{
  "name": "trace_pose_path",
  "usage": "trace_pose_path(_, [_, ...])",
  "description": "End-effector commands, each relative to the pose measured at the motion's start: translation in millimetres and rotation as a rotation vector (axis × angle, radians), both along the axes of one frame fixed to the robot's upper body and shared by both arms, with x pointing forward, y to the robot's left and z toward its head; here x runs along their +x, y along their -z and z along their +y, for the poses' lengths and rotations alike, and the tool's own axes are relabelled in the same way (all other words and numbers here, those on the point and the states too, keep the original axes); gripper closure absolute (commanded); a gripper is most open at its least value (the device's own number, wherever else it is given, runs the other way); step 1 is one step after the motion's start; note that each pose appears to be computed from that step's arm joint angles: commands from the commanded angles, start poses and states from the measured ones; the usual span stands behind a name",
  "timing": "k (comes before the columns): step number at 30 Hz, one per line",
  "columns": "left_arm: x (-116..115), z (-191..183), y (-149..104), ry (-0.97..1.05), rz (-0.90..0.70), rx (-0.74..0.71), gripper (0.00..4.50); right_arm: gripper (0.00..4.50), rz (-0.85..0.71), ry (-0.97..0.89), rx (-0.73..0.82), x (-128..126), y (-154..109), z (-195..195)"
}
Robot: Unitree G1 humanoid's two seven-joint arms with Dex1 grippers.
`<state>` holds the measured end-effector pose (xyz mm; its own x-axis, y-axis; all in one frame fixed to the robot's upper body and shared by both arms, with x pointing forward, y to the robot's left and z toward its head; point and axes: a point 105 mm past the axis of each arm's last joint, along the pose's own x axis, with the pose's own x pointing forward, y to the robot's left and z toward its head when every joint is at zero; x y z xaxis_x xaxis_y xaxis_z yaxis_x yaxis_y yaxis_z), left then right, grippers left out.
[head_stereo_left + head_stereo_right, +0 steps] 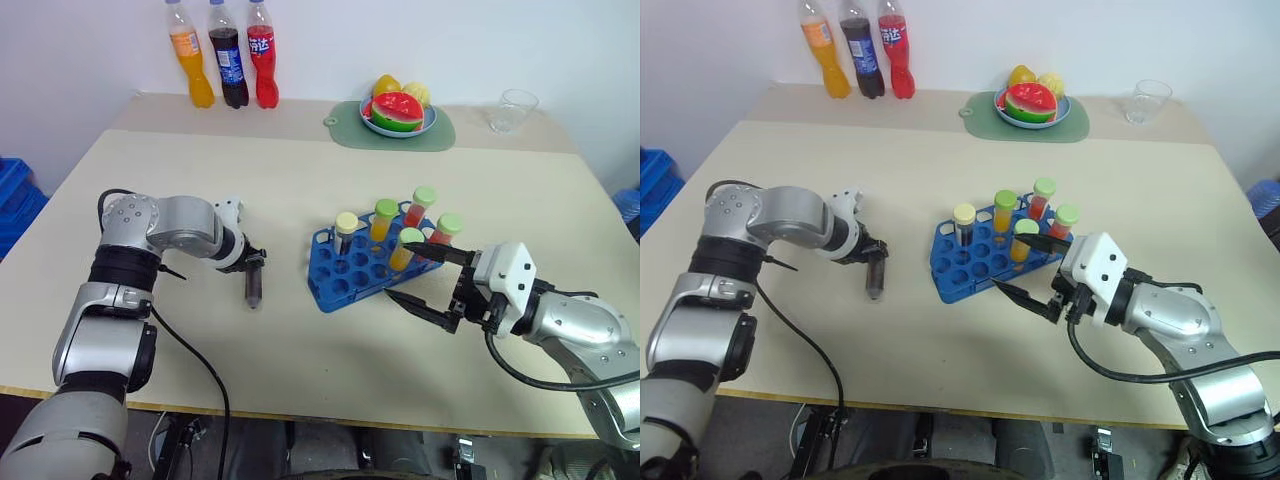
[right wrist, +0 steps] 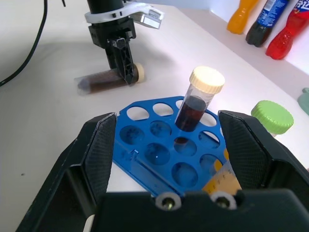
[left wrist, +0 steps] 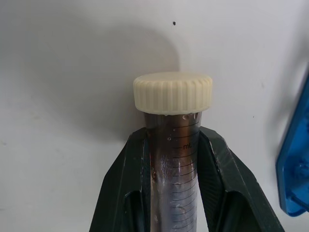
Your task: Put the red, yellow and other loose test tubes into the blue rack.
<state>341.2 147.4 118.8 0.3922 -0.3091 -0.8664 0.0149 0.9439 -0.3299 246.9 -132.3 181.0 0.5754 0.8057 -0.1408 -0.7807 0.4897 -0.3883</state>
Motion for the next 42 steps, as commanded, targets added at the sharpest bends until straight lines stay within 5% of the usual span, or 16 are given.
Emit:
trace_pose_path(1, [-13.4,-15.4,-23.0,0.183,-0.114,-0.156,3.77,0.79,-0.025,0.003,0.013,10.6,-10.6,0.9])
trace_pose_path(10, [-34.1,-28.0,-108.2,0.684,-0.919,-0.546,3.77,0.79,-0.04,0.069,0.046,20.2,-11.0,-1.9])
trace_pose_path(16, [-31.4,-43.3,-115.6,0.887,-1.225,-0.642,3.77,0.79,-0.038,0.171,0.067,8.9,-2.9,-14.3])
trace_pose_path(20, [-39.2,-59.3,-113.8,1.045,-1.25,-0.797,3.77,0.79,0.0,0.274,0.096,-20.5,10.5,-26.6])
trace_pose_path(36, [-26.6,-111.9,-77.6,1.196,-1.321,-0.703,3.77,0.79,0.083,0.506,0.096,-120.3,44.6,-33.8])
trace_pose_path(40, [-25.4,-120.5,-71.3,1.191,-1.32,-0.699,3.77,0.79,0.082,0.52,0.094,-138.8,47.0,-33.2])
trace_pose_path(42, [-25.5,-124.0,-67.9,1.185,-1.307,-0.708,3.77,0.79,0.047,0.5,0.115,-122.2,41.9,-21.6])
